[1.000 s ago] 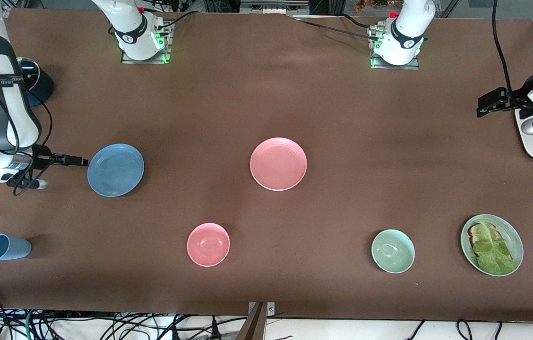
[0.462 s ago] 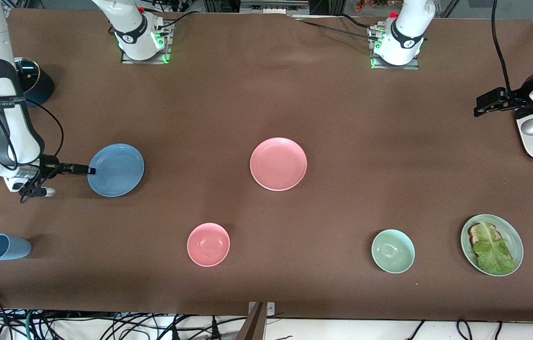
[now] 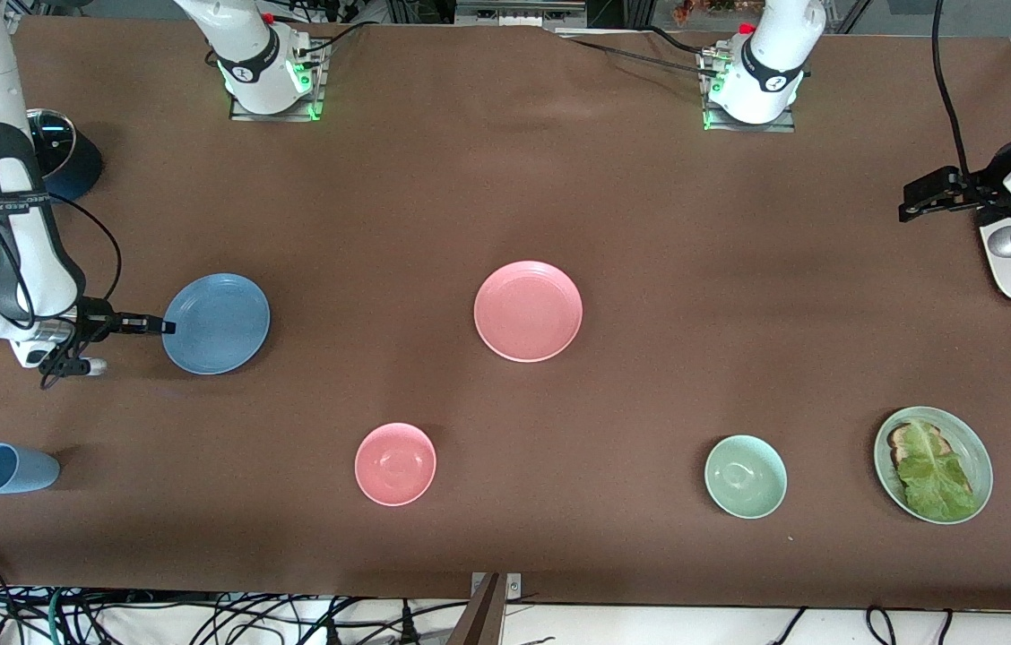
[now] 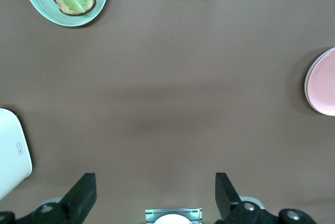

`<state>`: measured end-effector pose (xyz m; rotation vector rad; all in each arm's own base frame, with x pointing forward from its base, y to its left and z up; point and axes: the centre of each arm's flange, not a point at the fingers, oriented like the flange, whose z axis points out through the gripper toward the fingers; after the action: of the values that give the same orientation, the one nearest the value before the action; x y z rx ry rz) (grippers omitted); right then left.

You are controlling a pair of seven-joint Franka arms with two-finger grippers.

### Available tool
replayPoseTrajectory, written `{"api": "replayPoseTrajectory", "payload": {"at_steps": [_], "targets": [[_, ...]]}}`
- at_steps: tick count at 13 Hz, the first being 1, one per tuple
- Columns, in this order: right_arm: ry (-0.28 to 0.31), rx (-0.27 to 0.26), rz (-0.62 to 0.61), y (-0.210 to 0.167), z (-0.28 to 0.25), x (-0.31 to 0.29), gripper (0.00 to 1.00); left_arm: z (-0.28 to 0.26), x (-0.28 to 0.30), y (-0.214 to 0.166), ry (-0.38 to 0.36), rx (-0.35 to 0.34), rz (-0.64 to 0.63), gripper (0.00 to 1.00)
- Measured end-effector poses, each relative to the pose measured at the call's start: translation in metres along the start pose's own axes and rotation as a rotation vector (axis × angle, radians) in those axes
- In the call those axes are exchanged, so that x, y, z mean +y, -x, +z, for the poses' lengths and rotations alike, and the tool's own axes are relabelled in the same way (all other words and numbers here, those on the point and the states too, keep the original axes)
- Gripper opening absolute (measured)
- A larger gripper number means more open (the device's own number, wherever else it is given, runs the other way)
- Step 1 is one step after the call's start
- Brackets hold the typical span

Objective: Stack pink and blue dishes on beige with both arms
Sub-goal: 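Lower the right gripper onto the blue plate rim and close it, then carry the blue plate with the right gripper onto the pink plate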

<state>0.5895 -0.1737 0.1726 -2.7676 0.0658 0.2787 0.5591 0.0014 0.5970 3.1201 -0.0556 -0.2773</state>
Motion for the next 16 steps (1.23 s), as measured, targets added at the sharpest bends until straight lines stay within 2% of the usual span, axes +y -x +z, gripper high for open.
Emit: {"api": "replayPoseTrajectory", "payload": {"at_steps": [1, 4, 6, 8, 10, 12, 14, 16], "targets": [[0.000, -0.001, -0.001, 0.000, 0.001, 0.000, 0.16, 0.000, 0.000, 0.000, 0.000, 0.000, 0.000, 1.00], [-0.011, -0.005, -0.007, 0.000, 0.000, -0.003, 0.05, 0.000, 0.000, 0.000, 0.000, 0.000, 0.000, 1.00], [-0.014, -0.003, -0.017, -0.004, -0.003, -0.007, 0.05, 0.000, 0.000, 0.000, 0.000, 0.000, 0.000, 1.00], [-0.038, -0.024, -0.052, -0.012, -0.009, -0.026, 0.05, 0.000, 0.000, 0.000, 0.000, -0.001, 0.000, 1.00], [-0.078, -0.070, -0.106, -0.020, -0.020, -0.057, 0.05, 0.002, 0.000, -0.001, 0.000, -0.004, 0.000, 1.00], [-0.092, -0.092, -0.164, -0.023, -0.032, -0.093, 0.05, 0.004, 0.000, -0.003, 0.001, -0.008, 0.000, 1.00], [-0.086, -0.108, -0.235, -0.023, -0.046, -0.147, 0.05, 0.005, 0.000, -0.004, 0.001, -0.010, 0.000, 1.00], [-0.062, -0.119, -0.233, -0.019, -0.053, -0.209, 0.05, 0.005, 0.000, -0.004, 0.001, -0.010, 0.000, 1.00]]}}
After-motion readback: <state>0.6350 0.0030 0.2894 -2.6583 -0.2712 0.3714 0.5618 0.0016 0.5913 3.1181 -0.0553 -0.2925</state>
